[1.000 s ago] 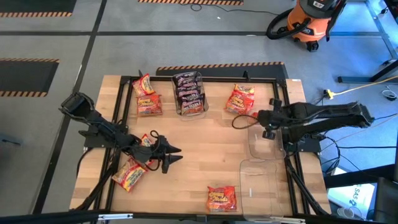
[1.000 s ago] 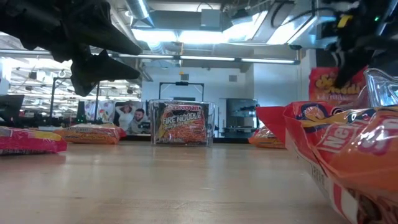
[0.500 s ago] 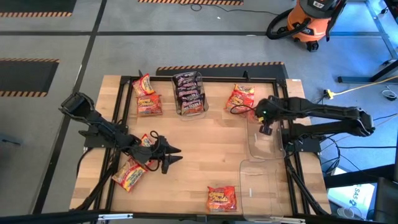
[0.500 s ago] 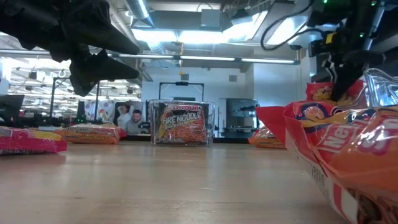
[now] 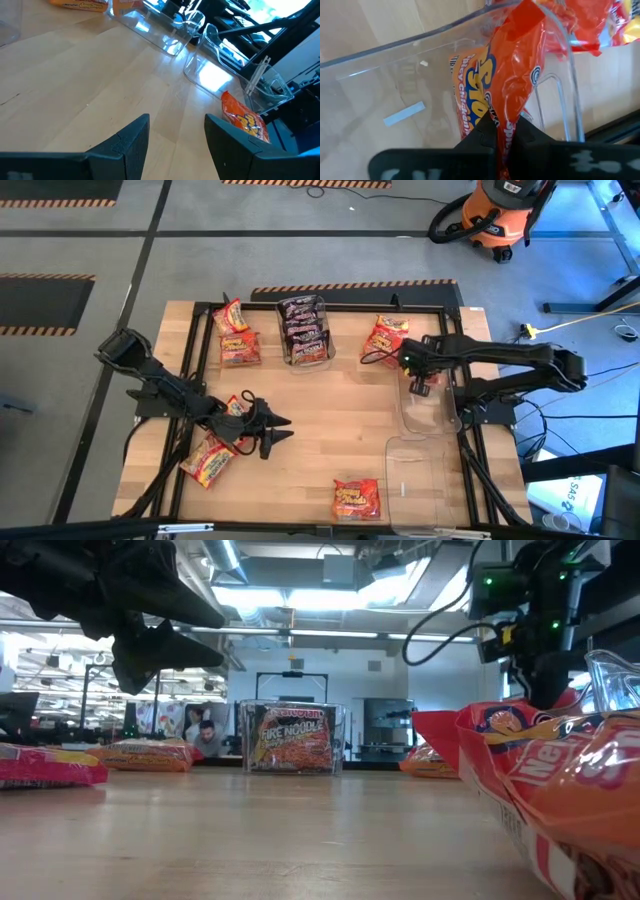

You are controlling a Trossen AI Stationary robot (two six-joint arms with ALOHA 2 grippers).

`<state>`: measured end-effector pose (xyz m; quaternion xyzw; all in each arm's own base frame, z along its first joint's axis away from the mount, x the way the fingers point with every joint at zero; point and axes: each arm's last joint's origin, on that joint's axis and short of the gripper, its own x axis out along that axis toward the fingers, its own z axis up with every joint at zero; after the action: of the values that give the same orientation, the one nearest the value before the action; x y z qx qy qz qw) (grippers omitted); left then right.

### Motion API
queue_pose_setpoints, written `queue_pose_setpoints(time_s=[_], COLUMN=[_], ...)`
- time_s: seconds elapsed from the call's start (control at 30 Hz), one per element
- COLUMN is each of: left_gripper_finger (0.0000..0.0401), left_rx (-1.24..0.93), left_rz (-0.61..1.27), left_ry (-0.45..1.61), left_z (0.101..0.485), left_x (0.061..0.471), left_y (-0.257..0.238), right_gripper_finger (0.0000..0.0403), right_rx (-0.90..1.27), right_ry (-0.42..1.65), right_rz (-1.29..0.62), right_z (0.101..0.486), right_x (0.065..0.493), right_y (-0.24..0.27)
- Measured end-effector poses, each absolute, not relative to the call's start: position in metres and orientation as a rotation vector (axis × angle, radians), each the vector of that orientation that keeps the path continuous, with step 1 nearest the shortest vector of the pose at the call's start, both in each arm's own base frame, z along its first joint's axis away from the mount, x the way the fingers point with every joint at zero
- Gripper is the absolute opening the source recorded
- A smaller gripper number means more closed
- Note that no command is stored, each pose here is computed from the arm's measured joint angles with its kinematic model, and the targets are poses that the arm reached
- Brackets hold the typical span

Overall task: Sort Maruchan noodles
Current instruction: Put the orange noodle pack into the middle transparent bin

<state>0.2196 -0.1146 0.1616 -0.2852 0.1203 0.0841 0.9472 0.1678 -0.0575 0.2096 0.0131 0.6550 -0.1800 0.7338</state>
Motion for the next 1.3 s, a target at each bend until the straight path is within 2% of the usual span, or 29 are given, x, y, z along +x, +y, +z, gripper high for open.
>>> queue_pose_setpoints(time_s=[0.5,0.6,0.8,0.93,1.13,1.3], left_gripper_finger=[0.0186,0.0186,0.0186,0.0186,0.0186,0.0186], left_rx=[-0.559,-0.559,-0.559,-0.560,-0.552,-0.553], left_rz=[0.172,0.171,0.171,0.171,0.171,0.179], left_ry=[0.248,0.248,0.248,0.248,0.248,0.246], left_z=[0.161,0.161,0.161,0.161,0.161,0.161], left_x=[0.220,0.220,0.220,0.220,0.220,0.220], left_y=[-0.114,-0.115,-0.115,-0.114,-0.114,-0.113], right_gripper_finger=[0.0005,0.0027,0.0111,0.0153,0.0176,0.0177], right_rx=[0.016,0.018,0.034,0.043,0.146,0.198], right_ry=[1.467,1.483,1.485,1.518,1.475,1.286], right_rz=[-0.423,-0.420,-0.434,-0.420,-0.403,-0.459], right_z=[0.208,0.207,0.207,0.220,0.260,0.288], right_x=[0.168,0.166,0.166,0.165,0.169,0.183], right_y=[-0.058,-0.058,-0.058,-0.057,-0.056,-0.060])
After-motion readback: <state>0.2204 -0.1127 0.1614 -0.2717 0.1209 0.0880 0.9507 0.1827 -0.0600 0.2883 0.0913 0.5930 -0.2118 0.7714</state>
